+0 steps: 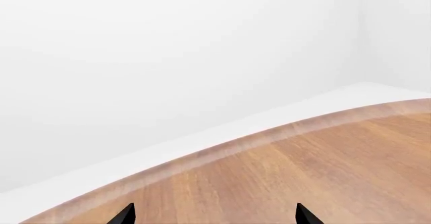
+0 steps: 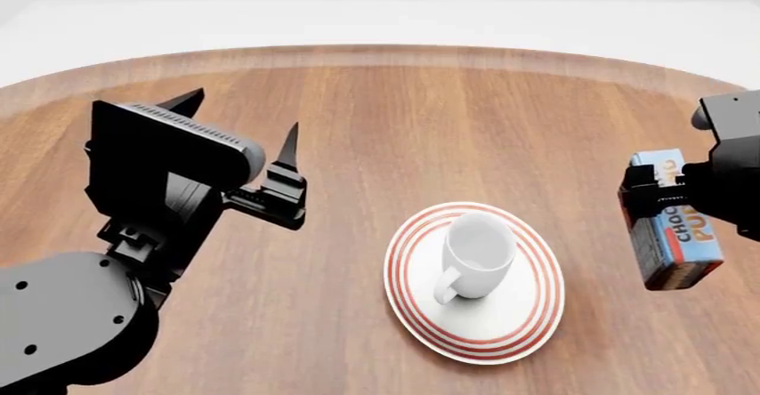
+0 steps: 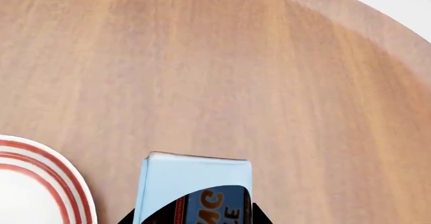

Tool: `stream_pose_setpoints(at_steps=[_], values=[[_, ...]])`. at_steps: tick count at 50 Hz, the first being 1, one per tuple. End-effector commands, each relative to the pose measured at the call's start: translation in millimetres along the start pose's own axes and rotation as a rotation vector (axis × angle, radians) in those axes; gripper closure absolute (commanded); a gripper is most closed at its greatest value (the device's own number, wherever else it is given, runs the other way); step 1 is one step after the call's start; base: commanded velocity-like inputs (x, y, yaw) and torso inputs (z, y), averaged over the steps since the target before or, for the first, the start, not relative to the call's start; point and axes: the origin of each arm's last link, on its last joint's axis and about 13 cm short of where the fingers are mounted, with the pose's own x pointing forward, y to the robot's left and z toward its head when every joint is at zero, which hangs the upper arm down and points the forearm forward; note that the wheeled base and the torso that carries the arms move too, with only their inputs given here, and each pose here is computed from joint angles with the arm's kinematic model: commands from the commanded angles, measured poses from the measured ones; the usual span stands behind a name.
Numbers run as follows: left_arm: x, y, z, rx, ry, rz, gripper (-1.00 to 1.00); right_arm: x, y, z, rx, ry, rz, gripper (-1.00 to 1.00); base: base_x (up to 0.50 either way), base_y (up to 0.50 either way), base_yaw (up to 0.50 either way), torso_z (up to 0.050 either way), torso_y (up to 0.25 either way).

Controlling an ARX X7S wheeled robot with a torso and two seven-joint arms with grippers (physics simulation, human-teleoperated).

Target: Pick up the white mug and put it on the plate, and put the chocolate pudding to the right of the plate.

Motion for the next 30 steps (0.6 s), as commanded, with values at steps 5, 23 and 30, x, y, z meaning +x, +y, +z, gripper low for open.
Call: stream_pose_setpoints(at_steps=[5,23,30], values=[[4,-1.8,3,0.005,-0.028,-0.023,-1.00,4,4.6,3,0.036,-0.034,0.051,1.00,0.00,0.00,0.00,0.000,0.000],[4,-2.4,0,0.006,-0.024,-0.025,-1.00,16,6.0,-13,0.064,-0.009,0.050,1.00,0.00,0.00,0.00,0.000,0.000],[4,-2.5,-1,0.005,-0.021,-0.025,-1.00,18,7.9,-16,0.069,-0.002,0.051,1.00,0.00,0.00,0.00,0.000,0.000]])
